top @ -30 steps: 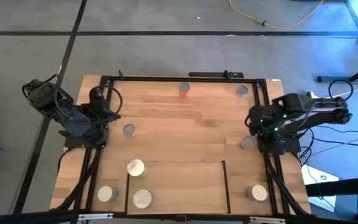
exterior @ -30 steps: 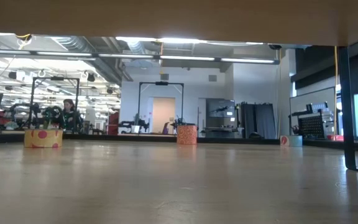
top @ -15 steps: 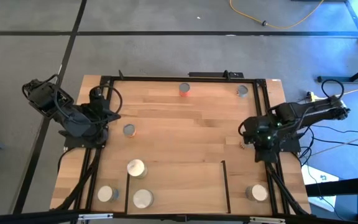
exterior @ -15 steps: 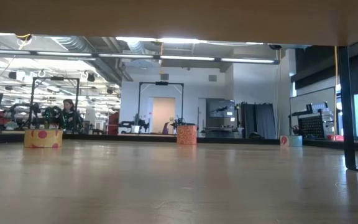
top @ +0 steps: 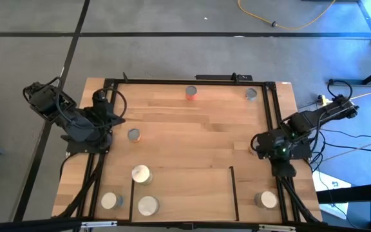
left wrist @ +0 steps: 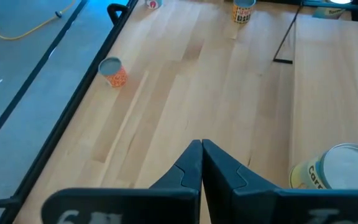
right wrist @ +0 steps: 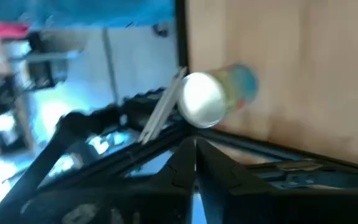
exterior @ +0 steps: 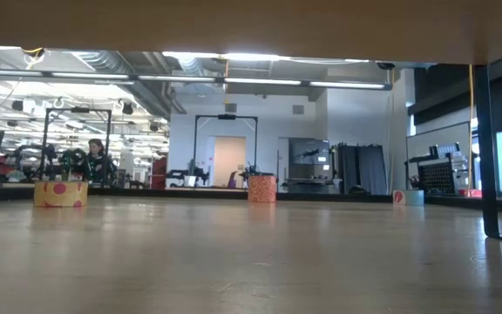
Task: Pick and place cans onto a shelf
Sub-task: Put the right canned tomatoes on the shelf
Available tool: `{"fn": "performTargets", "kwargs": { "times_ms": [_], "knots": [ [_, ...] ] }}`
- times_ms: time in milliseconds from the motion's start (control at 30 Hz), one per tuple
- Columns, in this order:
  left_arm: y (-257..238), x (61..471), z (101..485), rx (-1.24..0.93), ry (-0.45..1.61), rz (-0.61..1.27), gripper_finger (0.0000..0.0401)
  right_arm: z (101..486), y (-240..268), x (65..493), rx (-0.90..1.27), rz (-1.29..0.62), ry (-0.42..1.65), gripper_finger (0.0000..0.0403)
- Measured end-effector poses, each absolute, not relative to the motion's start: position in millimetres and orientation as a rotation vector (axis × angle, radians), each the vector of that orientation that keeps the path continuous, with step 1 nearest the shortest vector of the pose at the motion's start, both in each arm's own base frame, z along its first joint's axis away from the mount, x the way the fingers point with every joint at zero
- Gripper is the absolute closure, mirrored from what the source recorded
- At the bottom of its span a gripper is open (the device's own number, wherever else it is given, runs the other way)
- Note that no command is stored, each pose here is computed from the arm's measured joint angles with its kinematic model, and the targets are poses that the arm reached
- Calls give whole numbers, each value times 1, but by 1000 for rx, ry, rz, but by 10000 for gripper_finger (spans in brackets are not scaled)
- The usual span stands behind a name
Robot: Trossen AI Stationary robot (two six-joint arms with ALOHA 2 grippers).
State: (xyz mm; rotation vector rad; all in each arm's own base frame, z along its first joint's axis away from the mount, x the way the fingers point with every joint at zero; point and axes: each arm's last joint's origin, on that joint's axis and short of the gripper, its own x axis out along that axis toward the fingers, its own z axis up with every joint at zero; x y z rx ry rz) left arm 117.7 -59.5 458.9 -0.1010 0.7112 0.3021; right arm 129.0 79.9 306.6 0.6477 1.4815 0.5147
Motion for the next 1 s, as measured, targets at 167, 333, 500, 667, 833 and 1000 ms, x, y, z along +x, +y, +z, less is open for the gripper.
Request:
{"fn": "performTargets", "kwargs": {
  "times_ms": [167, 333, 500, 667, 833, 1000],
  "knots": [
    [-60, 118, 459, -102, 711, 302, 401, 306, 83, 128, 584, 472, 1457, 361],
    [-60, 118, 459, -102, 711, 302, 401, 305, 88, 125, 517, 457, 1445, 353],
    [-60, 118, 459, -103, 711, 303, 401, 306, 98, 122, 486, 527, 1428, 352],
    [-60, 118, 459, -107, 710, 304, 401, 310, 111, 121, 442, 616, 1367, 352],
    [-60, 118, 459, -105, 706, 309, 401, 304, 123, 120, 350, 585, 1360, 352],
    [-59, 118, 459, -103, 704, 312, 401, 295, 137, 123, 285, 590, 1412, 352]
  ]
}}
